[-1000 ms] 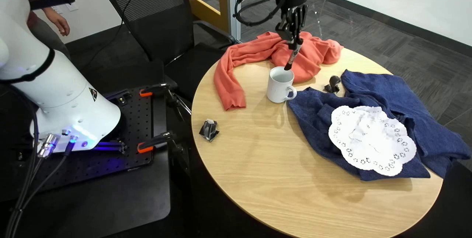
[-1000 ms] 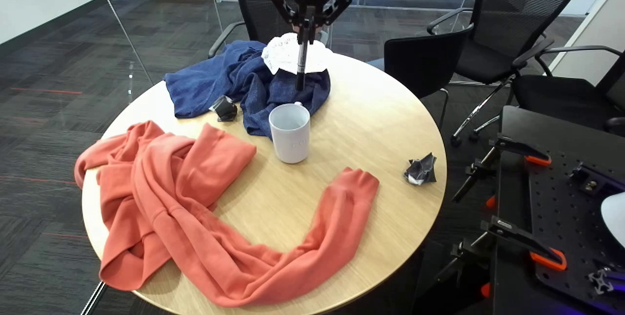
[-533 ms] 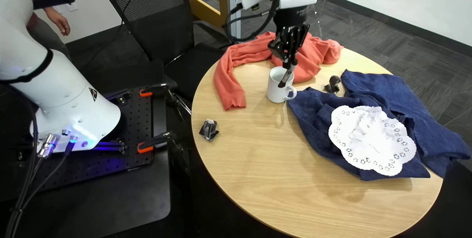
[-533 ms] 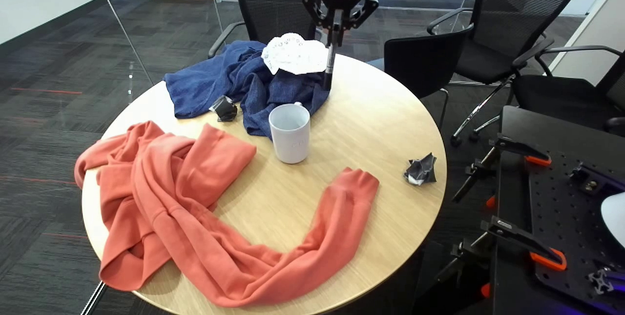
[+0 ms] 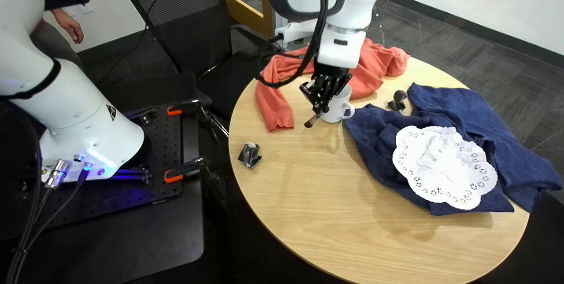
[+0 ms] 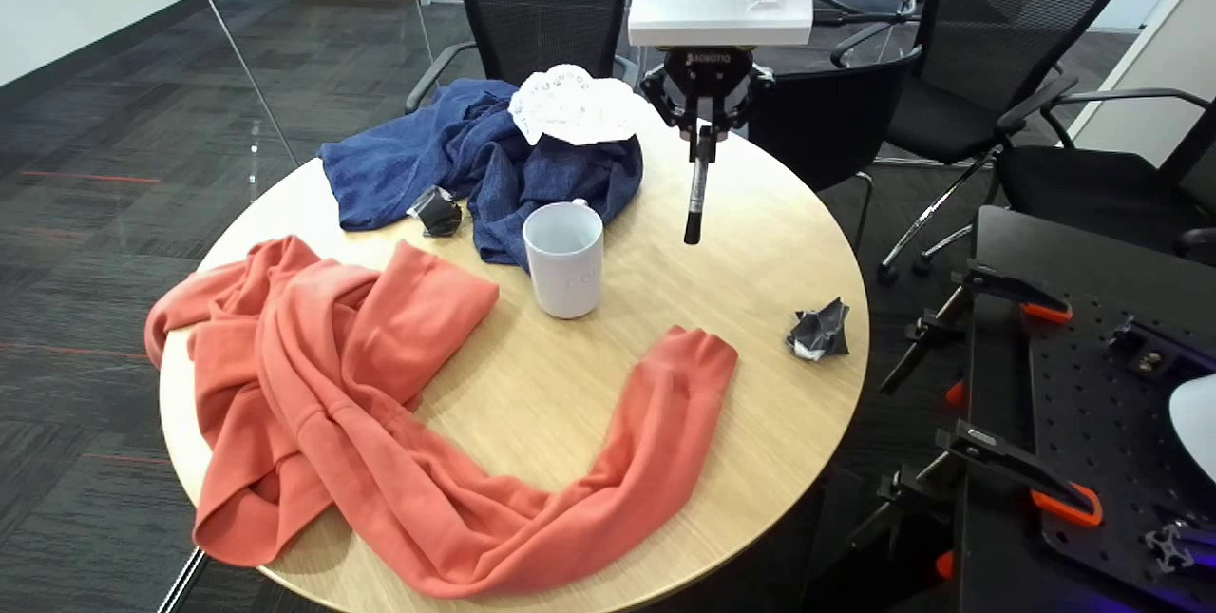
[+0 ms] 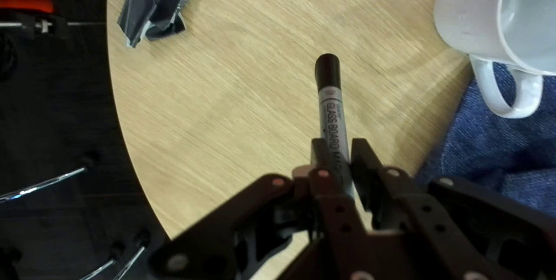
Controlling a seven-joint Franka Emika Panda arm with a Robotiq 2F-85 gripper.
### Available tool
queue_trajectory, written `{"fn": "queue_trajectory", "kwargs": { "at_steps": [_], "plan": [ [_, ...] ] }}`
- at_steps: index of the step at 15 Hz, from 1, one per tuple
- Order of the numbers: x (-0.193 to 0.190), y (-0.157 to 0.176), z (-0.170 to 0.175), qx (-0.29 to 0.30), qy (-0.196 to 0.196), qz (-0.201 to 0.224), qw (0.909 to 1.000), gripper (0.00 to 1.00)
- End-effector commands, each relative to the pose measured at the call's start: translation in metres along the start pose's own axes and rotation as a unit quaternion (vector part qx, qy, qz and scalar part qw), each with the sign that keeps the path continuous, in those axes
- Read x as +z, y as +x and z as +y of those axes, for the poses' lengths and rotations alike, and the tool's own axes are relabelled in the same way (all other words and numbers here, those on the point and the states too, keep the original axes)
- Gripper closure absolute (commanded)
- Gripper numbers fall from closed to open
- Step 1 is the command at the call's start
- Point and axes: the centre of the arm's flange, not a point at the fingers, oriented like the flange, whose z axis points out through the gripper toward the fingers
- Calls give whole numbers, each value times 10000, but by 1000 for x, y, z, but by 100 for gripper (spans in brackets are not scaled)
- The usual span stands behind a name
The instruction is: Remove the marker from the mug.
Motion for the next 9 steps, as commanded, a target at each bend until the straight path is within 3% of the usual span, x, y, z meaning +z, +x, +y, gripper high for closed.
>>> {"fn": "queue_trajectory", "kwargs": {
  "at_steps": [1,9],
  "plan": [
    [37,16,3,175,-71,-491,9986,96],
    [97,33,14,426,-69,-1205,9918,96]
  ]
}}
